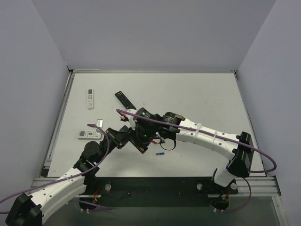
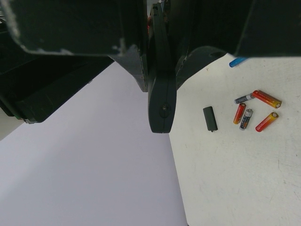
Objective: Load the batteries into the remote control
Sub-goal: Load the battery into the remote control.
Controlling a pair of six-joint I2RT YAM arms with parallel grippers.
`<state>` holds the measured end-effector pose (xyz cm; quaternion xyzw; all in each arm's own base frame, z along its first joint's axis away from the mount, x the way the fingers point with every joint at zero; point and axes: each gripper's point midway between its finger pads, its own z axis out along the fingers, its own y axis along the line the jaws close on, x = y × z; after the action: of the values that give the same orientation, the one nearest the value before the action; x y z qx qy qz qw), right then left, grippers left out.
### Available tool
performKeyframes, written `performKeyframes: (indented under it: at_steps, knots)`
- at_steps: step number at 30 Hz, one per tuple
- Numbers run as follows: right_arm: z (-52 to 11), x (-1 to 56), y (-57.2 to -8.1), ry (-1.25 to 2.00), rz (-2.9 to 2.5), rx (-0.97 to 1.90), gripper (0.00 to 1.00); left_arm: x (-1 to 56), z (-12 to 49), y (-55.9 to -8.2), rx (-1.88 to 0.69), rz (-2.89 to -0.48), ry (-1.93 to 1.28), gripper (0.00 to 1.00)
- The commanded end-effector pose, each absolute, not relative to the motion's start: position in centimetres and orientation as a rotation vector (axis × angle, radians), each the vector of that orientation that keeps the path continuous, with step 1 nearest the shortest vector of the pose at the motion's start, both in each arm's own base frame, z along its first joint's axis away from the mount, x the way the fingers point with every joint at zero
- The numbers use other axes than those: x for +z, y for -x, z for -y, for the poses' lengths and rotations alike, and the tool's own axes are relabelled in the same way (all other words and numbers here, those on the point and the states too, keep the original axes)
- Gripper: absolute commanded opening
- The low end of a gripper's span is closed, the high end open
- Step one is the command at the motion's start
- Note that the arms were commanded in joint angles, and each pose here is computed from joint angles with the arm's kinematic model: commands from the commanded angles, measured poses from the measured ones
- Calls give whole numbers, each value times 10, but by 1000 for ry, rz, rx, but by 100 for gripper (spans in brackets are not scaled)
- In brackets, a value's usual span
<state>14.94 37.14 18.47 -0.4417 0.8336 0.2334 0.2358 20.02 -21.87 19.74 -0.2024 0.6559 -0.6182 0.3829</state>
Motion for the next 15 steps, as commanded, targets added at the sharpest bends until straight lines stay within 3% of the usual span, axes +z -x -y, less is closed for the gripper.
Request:
performKeyframes:
  at_steps: [1, 9, 15]
  knots:
    - [-373, 191, -148, 1202, -2294, 655, 13, 238, 220, -198, -1642, -1556, 449, 0]
    - [-366, 175, -145, 1219, -2330, 625, 7, 244, 217, -196, -1652, -1529, 454, 0]
    - [-367, 177, -145, 1204, -2331, 634, 19, 243, 218, -197, -1652, -1532, 456, 0]
